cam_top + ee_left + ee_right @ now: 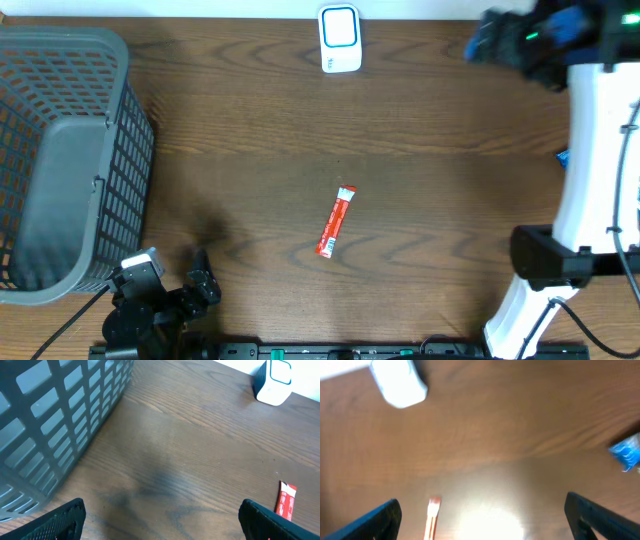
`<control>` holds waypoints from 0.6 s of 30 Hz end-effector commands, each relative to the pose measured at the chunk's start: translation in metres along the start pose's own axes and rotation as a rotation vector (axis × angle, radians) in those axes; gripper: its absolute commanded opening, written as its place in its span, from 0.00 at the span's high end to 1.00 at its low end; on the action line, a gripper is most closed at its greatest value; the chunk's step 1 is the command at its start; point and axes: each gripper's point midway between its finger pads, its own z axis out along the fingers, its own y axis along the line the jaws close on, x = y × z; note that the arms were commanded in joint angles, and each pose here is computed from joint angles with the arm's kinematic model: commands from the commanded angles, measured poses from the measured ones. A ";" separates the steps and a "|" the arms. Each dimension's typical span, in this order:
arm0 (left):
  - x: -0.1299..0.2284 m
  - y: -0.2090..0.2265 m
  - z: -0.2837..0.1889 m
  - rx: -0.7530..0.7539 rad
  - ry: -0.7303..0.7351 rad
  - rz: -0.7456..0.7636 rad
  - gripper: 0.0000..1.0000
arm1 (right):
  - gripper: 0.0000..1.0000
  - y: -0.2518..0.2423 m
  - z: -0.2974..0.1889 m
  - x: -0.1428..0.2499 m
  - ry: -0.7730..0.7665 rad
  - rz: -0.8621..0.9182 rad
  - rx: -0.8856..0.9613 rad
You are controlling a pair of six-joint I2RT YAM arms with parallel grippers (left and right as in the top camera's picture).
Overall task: Scan the item barcode
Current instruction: 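Carry the Oreo packet to the right table edge and release, then lower the right gripper onto the red Nescafe stick and grasp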
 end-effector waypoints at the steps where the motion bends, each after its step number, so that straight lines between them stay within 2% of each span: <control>1: 0.001 0.000 0.000 0.001 0.002 -0.006 0.02 | 0.01 0.053 0.036 0.042 0.185 -0.105 -0.079; 4: 0.001 0.000 0.000 0.001 0.002 -0.006 0.02 | 0.01 0.101 0.050 0.087 0.319 -0.200 -0.154; 8: 0.001 0.000 0.000 0.001 0.002 -0.006 0.02 | 0.03 0.129 0.070 0.144 0.465 -0.298 -0.130; 12: 0.001 0.000 0.000 0.001 0.002 -0.006 0.02 | 0.07 0.141 0.093 0.202 0.606 -0.207 -0.029; 15: 0.001 0.000 0.000 0.001 0.002 -0.006 0.02 | 0.07 0.145 0.109 0.236 0.668 -0.128 0.040; 18: 0.001 0.000 0.000 0.001 0.002 -0.006 0.02 | 0.09 0.150 0.125 0.258 0.672 -0.177 0.058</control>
